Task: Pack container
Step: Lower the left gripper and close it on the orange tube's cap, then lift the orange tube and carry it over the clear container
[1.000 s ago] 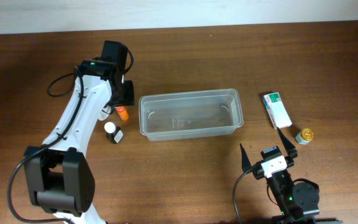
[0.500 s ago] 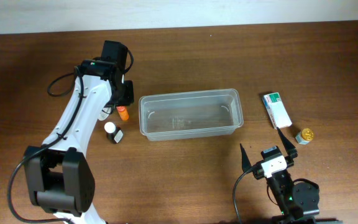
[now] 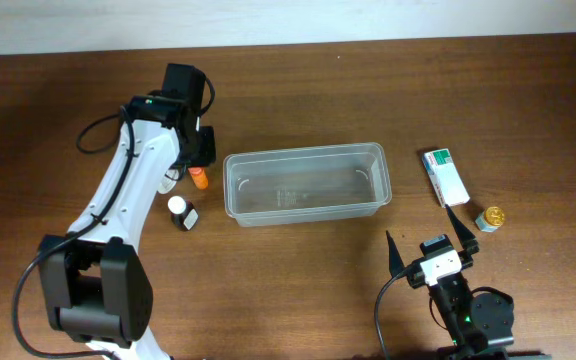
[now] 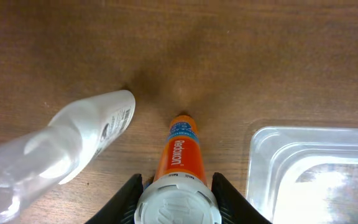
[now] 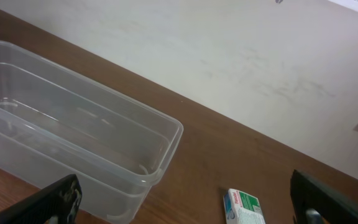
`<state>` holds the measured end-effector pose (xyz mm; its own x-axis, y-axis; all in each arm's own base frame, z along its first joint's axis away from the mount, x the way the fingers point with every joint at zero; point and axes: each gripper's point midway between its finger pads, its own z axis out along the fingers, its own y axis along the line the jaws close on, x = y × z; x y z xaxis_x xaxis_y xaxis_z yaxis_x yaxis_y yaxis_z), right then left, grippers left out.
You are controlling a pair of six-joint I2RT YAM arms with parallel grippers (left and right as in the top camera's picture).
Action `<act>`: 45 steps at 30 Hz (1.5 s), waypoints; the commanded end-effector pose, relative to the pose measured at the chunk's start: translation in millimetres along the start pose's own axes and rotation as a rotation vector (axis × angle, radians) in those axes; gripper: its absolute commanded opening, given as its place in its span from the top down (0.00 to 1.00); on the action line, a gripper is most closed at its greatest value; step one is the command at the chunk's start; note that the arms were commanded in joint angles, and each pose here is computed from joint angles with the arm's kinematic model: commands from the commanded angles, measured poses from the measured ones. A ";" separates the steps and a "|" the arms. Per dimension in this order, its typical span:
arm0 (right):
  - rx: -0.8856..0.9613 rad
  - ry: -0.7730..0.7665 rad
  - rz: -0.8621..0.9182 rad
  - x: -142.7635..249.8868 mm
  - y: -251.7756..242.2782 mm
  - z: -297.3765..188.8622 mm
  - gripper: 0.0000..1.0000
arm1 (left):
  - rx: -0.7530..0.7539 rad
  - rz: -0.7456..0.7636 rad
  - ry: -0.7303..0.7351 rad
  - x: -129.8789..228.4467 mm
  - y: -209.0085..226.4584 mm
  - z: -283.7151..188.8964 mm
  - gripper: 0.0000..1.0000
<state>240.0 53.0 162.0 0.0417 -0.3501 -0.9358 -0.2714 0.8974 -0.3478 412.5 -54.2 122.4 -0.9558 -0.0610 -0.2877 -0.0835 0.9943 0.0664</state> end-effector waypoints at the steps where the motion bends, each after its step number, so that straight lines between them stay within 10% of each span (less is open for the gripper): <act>1: 0.011 0.009 0.010 3.3 -1.8 -0.2 0.02 | 0.012 -0.001 -0.086 -25.4 -1.1 -24.1 0.87; 22: 0.011 0.009 0.010 3.3 -1.8 -0.2 0.02 | 0.127 -0.011 -0.305 -46.7 -2.6 -197.3 0.86; 45: 0.011 0.009 0.010 3.3 -1.8 -0.2 0.02 | 0.201 0.121 -0.160 -0.1 -92.5 -185.2 0.86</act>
<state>240.0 53.0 162.0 0.0418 -0.3504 -0.9357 -0.2714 0.8973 -0.3482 363.5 -153.1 308.5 -0.8778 0.0532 -0.4760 0.1036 0.9914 -0.0803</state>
